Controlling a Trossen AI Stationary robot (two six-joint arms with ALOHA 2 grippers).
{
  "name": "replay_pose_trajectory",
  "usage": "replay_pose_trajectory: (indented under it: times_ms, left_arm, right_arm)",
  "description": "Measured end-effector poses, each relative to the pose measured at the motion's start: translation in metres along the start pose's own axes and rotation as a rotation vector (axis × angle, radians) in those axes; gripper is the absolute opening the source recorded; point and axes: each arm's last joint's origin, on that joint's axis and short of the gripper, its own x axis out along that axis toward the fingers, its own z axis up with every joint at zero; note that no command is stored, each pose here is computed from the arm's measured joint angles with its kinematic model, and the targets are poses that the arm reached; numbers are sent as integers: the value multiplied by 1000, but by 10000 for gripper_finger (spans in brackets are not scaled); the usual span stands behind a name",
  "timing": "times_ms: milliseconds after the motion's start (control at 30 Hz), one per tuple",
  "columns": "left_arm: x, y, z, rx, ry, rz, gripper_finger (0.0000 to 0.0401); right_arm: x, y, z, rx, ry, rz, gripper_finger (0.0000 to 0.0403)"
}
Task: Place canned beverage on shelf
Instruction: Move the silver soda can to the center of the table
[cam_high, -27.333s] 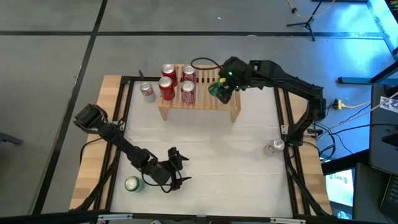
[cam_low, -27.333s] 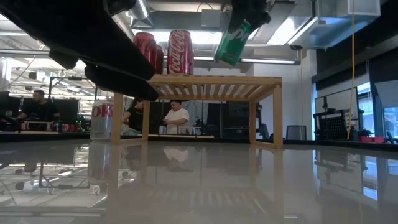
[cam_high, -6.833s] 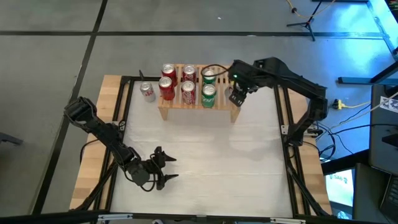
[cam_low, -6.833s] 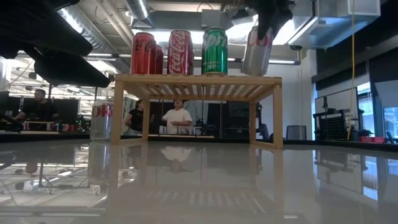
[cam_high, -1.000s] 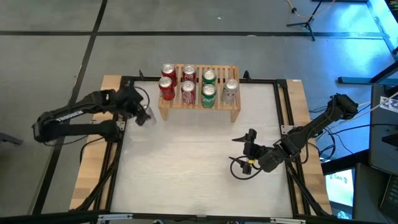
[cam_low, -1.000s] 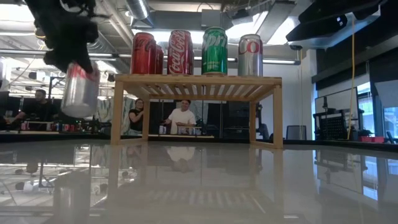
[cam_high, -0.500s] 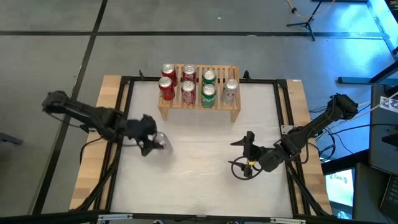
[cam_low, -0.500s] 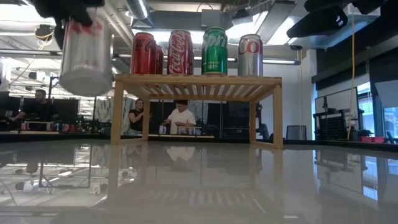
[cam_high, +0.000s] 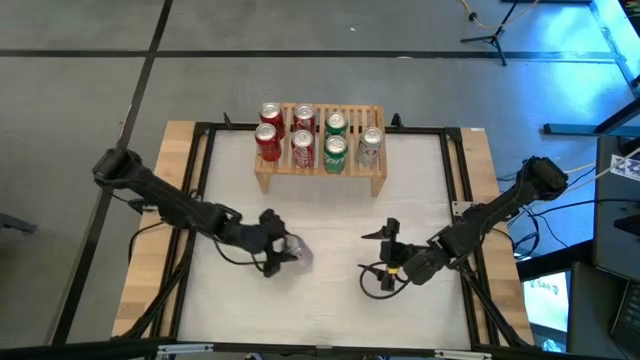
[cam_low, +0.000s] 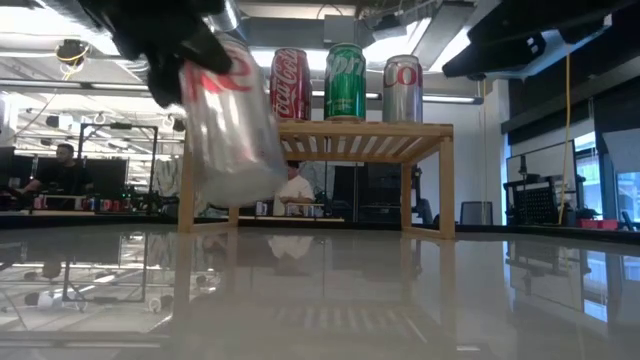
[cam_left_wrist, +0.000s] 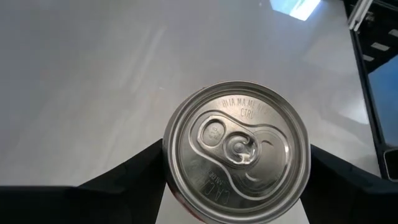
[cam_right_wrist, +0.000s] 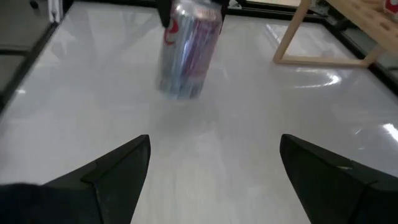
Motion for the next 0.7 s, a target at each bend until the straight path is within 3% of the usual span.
replay_pose_trajectory:
  times_ms: [300, 700]
  left_arm:
    - [51, -19, -9, 18, -14, -31, 275]
    - [100, -56, 17, 106, 76, 7, 275]
  right_arm:
    - [17, 12, -5, -47, -34, 7, 353]
    - [18, 13, -4, -92, -47, 2, 353]
